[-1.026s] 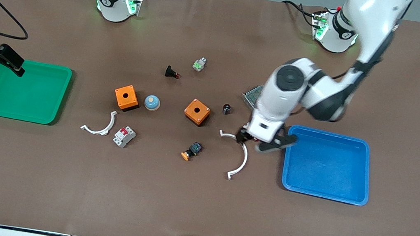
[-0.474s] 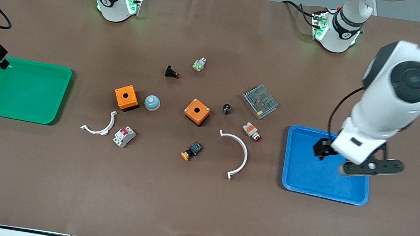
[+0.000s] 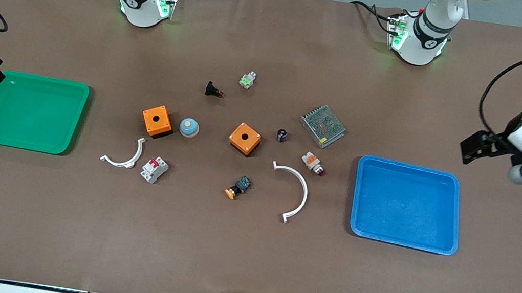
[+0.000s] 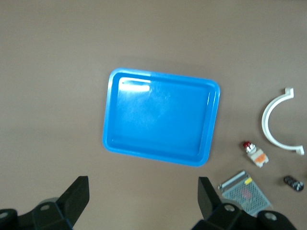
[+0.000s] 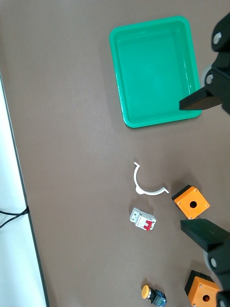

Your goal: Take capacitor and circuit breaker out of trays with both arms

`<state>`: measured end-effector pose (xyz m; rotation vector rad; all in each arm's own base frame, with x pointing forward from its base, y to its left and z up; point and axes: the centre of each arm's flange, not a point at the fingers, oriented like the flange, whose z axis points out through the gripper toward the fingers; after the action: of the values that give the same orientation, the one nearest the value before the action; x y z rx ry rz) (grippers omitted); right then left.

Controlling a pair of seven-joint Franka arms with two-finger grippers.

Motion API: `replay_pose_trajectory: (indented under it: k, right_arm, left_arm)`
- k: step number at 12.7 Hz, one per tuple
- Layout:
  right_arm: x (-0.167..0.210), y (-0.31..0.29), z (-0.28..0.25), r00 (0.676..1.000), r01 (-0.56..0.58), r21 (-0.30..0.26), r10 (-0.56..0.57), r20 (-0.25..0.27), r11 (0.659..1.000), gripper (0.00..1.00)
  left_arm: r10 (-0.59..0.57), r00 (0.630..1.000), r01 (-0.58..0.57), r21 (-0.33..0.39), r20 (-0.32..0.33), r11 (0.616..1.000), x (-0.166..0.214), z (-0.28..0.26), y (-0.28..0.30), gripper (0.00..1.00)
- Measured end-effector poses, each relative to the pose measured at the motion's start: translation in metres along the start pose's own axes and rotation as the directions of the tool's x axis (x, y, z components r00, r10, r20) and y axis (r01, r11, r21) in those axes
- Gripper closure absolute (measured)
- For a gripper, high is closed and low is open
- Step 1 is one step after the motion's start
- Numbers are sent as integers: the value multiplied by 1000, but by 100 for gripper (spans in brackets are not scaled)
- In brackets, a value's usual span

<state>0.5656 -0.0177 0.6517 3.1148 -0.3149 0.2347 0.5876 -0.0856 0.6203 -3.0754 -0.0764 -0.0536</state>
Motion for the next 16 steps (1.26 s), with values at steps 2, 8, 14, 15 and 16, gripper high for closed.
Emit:
replay_pose_trajectory:
  k: [2, 8, 14, 15, 16]
  right_arm:
    - [0, 1, 0, 1000, -2, 0, 2, 2, 1000, 0]
    - [1, 8, -1, 1000, -19, -3, 19, 0, 1000, 0]
    - [2, 10, -1, 1000, -23, -3, 23, -1, 1000, 0]
    - [2, 11, -1, 1000, -23, -3, 23, -1, 1000, 0]
    - [2, 11, -1, 1000, -23, -3, 23, -1, 1000, 0]
  left_arm:
    - [-4, 1000, 6, -40, 27, 999, -14, -3, -27, 0]
    - [13, 999, -12, -48, 31, 999, -48, -12, -29, 0]
    - [12, 1000, -11, -50, 24, 999, -48, -11, -29, 0]
    - [15, 1000, -14, -50, 24, 999, -48, -12, -28, 0]
    - [16, 1000, -14, -50, 24, 999, -48, -12, -28, 0]
